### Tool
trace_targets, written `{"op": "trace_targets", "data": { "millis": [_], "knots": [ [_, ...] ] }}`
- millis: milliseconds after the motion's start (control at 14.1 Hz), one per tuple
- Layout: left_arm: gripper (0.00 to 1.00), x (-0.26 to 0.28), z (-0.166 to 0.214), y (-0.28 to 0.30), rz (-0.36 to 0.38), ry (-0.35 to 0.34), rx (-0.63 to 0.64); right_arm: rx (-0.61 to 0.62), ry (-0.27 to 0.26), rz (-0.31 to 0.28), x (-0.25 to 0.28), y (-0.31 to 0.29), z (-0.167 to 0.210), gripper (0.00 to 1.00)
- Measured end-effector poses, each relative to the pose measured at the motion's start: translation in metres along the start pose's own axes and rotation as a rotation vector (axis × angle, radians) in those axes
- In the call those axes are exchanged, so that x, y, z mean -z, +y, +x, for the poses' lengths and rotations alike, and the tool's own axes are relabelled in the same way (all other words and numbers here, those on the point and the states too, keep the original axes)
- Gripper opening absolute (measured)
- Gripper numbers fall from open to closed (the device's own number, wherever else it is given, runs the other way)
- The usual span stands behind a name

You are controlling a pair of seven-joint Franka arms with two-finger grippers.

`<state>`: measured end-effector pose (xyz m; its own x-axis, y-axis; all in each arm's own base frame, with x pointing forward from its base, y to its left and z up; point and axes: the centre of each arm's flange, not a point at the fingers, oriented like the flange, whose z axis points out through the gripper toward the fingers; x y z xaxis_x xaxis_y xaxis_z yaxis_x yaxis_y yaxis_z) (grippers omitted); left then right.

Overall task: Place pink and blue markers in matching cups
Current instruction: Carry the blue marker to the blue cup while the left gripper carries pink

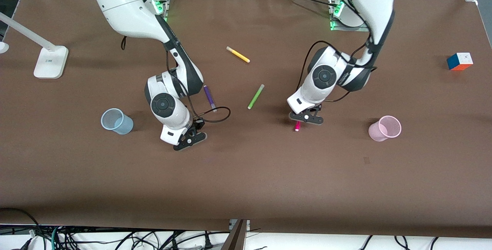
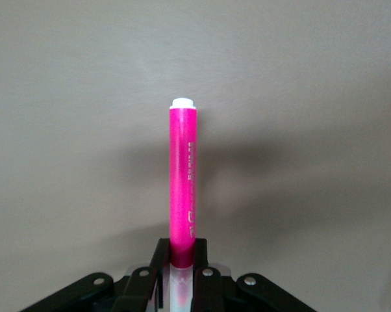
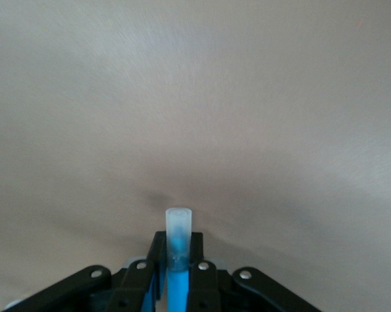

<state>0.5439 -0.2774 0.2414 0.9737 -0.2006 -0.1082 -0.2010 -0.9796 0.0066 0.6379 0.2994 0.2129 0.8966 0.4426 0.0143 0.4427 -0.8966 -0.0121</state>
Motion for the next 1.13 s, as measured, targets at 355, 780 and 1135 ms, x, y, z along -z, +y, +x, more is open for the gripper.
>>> {"op": "trace_targets", "data": {
  "millis": [355, 780, 1135],
  "knots": [
    [0.18, 0.146, 0.001, -0.106, 0.059, -0.214, -0.148, 0.212, -0.014, -0.005, 0.121, 0.083, -0.013, 0.17],
    [0.18, 0.171, -0.008, -0.231, 0.224, -0.440, -0.419, 0.499, 0.037, 0.178, 0.176, 0.173, -0.052, 0.17],
    [0.18, 0.124, 0.009, -0.256, 0.371, -0.595, -0.548, 0.711, 0.211, 0.383, 0.155, 0.259, -0.098, 0.17]
  ]
}}
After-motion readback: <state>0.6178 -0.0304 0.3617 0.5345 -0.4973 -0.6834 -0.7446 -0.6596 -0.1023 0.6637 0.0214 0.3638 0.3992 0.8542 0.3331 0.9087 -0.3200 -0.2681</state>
